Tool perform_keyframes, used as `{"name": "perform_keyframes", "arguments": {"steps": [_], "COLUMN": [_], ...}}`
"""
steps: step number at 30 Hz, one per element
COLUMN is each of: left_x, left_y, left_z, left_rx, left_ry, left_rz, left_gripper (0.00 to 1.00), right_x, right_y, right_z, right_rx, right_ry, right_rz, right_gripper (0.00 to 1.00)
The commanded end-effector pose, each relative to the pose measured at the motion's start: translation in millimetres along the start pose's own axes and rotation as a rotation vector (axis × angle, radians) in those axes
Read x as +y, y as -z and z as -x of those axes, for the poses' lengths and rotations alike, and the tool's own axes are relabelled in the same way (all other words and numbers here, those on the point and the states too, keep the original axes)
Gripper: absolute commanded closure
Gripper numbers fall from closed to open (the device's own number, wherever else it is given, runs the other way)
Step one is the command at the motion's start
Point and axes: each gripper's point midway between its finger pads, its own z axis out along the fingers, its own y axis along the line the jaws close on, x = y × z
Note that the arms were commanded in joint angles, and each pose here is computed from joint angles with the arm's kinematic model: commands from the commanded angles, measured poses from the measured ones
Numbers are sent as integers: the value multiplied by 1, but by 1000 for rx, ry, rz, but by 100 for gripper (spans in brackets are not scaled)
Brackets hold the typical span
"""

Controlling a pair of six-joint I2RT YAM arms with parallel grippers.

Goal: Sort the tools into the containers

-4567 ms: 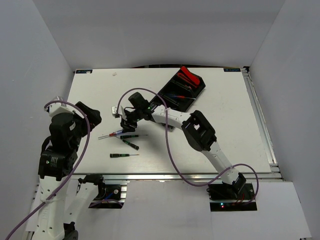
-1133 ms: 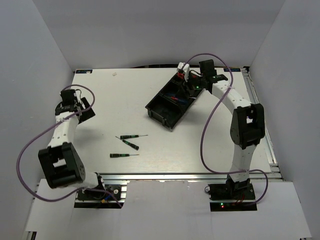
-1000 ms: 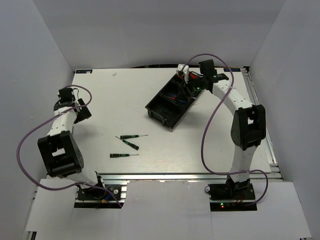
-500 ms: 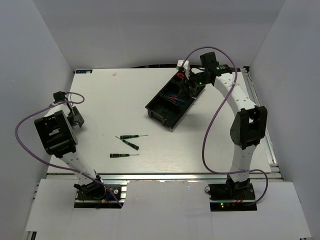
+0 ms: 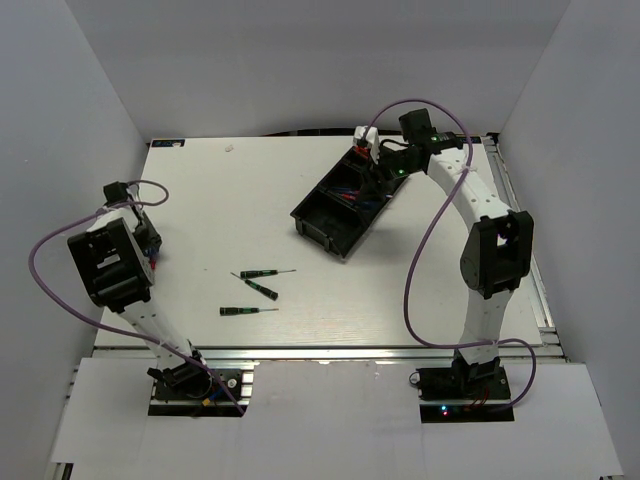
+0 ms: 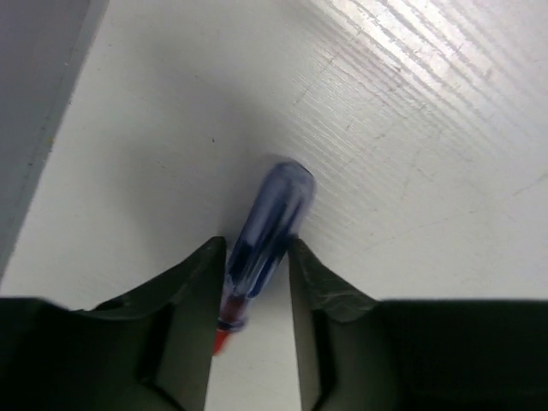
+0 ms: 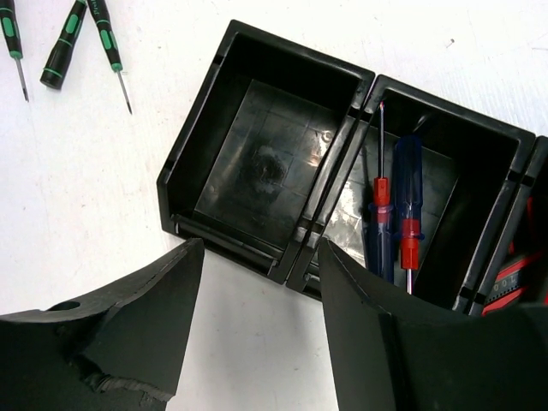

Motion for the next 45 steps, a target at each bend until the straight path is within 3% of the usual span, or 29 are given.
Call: {"name": "perform_keyframes", "arguments": {"steps": [1,5,7,9,12,14,15,16,19,22,25,27,31,35,36,37,45], "left_x": [-12,-38,-56,-76,-102,-131,-144,-162,-232,-287,-372,-406,-472,-511,-520,-529,-543], "left_y": [-2,12,28,49,77,113,129,150,210,251,283,310,323,310,287,297,233], "left_z": [-36,-35,-27,-18,-6,6,11,21,14,10,-26,-24,-50,-57,-64,-61,-67], "left_rx": [93,90,70,53,20,-40,-29,-76,-60,-46,40,21,103,163,195,180,128], "left_ry": [22,78,113,166,231,220,286,254,216,178,88,45,23,78,96,89,68], "left_rz": [-83,-223,-325,-442,-577,-758,-824,-938,-1146,-1288,-1400,-1475,-1515,-1481,-1417,-1422,-1163], "left_gripper": [56,75,94,99,100,100,100,100,100,100,100,100,100,100,100,100,100], "right_x": [1,-4,-7,-11,-18,-22,-22,-24,-27,-32,-41,-47,-47,-38,-36,-33,-23], "right_y": [10,13,17,22,32,38,42,46,56,68,86,98,110,114,115,116,115], "right_z": [13,14,16,21,27,27,29,28,26,23,25,22,21,15,14,16,3], "right_rx": [-35,-52,-63,-85,-109,-120,-129,-133,-148,-159,-181,-195,-223,-242,-245,-250,-259], "right_ry": [35,31,24,25,34,27,32,27,31,39,25,9,1,-5,-9,-5,-35], "right_rz": [-15,-33,-49,-67,-97,-115,-123,-135,-167,-212,-276,-308,-334,-344,-347,-349,-338], "right_gripper": [37,37,38,38,38,38,38,38,38,38,38,38,38,38,38,38,38]}}
